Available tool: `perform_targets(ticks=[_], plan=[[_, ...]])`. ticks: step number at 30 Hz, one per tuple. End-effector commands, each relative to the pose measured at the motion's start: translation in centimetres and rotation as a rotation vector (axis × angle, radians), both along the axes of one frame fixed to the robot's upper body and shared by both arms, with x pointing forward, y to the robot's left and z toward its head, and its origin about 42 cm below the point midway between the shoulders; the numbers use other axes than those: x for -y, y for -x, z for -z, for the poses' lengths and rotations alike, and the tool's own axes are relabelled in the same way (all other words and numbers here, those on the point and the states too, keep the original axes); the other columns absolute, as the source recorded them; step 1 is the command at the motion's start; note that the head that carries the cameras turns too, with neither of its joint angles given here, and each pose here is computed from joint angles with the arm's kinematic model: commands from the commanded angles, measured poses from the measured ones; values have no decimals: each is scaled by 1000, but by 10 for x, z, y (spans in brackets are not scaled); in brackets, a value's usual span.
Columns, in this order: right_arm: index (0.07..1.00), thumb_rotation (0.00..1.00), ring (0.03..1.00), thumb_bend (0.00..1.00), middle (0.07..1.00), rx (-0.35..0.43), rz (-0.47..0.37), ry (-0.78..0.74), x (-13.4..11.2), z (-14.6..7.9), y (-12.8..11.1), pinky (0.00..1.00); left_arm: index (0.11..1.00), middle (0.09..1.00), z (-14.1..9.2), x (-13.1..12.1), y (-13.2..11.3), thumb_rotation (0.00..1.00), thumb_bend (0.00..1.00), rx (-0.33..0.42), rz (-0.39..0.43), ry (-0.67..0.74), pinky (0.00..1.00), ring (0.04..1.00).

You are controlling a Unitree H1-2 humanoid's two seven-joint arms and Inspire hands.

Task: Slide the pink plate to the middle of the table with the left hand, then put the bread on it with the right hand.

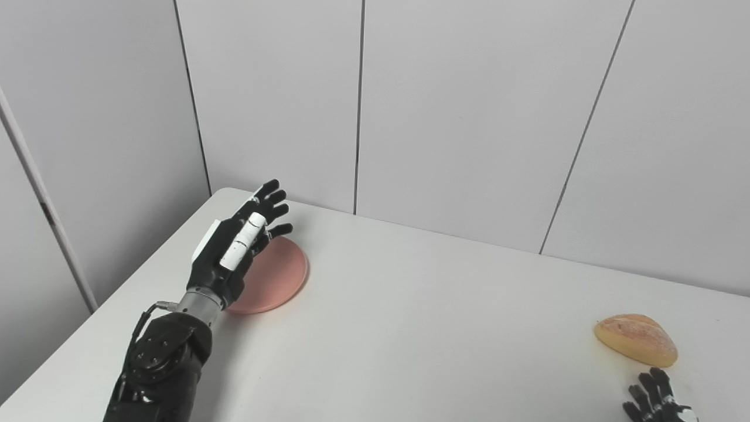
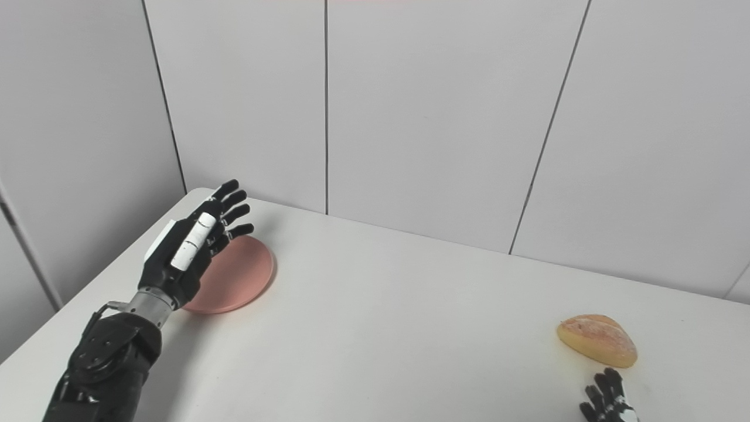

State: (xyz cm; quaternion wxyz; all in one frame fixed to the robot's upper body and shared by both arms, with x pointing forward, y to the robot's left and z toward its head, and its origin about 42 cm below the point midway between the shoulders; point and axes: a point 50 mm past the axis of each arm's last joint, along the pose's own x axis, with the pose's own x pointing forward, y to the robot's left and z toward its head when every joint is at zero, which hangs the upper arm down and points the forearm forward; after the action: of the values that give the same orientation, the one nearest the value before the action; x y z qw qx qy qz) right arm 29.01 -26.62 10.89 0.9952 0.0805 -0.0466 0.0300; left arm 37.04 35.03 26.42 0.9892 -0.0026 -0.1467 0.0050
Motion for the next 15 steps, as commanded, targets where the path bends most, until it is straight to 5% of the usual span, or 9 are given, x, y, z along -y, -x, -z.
perform_targets(ticks=[1,10,15], plan=[[1000,1000,1000,785,1000,-96,-1,-21,2,21,15,1000,909,933,-26,-14,-5,739,901,78,-20,-22,850,932],[1000,1000,1000,794,996,-100,3,-15,4,21,14,1000,918,915,-33,-62,-19,751,955,101,-72,-51,776,895],[1000,1000,1000,800,993,-103,2,-13,5,21,14,1000,899,902,-35,-83,-28,767,988,117,-106,-50,824,908]])
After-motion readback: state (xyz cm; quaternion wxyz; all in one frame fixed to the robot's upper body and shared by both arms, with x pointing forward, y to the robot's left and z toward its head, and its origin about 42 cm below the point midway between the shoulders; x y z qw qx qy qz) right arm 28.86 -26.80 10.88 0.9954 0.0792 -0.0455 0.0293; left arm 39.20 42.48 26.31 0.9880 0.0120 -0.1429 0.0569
